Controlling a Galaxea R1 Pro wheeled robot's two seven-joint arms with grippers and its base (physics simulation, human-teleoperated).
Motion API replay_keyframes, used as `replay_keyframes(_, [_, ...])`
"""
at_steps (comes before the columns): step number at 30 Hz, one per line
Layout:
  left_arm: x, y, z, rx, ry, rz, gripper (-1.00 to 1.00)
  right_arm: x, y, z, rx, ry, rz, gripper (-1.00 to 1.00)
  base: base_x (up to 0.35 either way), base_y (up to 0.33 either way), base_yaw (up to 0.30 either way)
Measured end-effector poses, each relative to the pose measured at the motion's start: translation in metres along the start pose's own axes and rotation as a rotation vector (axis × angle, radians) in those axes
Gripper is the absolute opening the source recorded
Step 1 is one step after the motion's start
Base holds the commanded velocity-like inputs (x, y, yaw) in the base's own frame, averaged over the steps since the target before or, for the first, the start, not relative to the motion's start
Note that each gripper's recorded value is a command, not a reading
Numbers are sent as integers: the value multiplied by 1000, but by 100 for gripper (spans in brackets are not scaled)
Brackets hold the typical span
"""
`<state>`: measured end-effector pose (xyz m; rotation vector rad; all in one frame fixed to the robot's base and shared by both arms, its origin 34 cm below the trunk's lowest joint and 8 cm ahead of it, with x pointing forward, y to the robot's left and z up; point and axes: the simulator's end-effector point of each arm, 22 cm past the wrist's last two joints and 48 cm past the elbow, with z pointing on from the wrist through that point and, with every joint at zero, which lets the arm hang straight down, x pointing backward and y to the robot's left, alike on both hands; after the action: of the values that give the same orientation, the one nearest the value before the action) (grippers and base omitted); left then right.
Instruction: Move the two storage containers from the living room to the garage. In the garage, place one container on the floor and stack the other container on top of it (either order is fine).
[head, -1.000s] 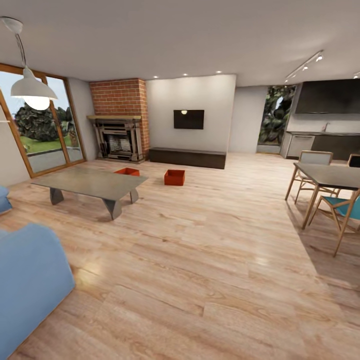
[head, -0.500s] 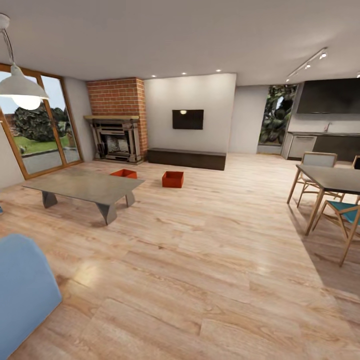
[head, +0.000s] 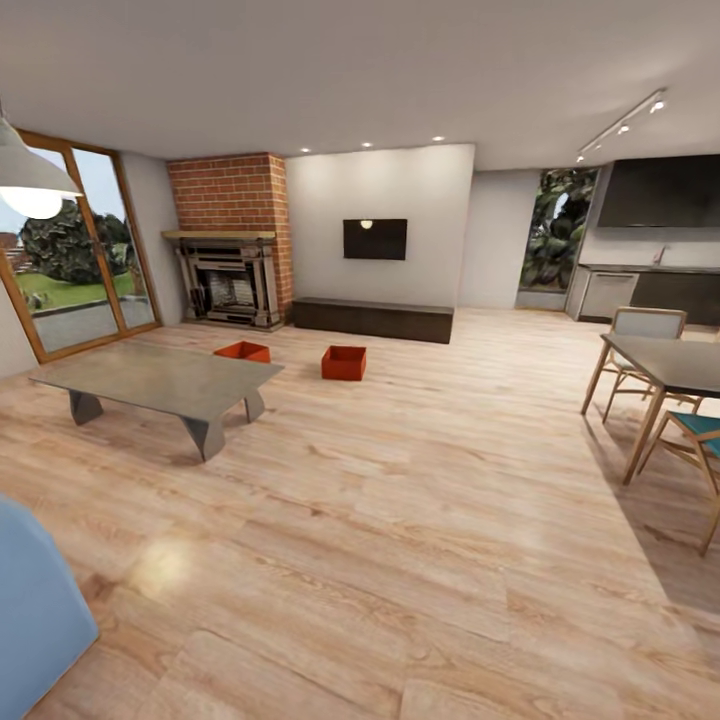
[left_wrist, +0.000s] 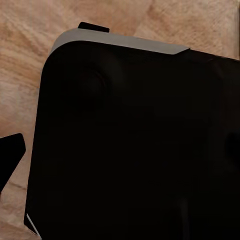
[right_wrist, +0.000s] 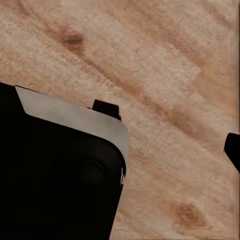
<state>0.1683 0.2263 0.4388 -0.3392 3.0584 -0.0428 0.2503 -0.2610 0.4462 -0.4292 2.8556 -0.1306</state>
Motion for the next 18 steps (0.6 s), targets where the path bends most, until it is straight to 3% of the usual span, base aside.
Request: replay_keyframes(18, [0,-1,0,1,1,-1,100,1,-1,0,1,3,-2,100,323,0,0])
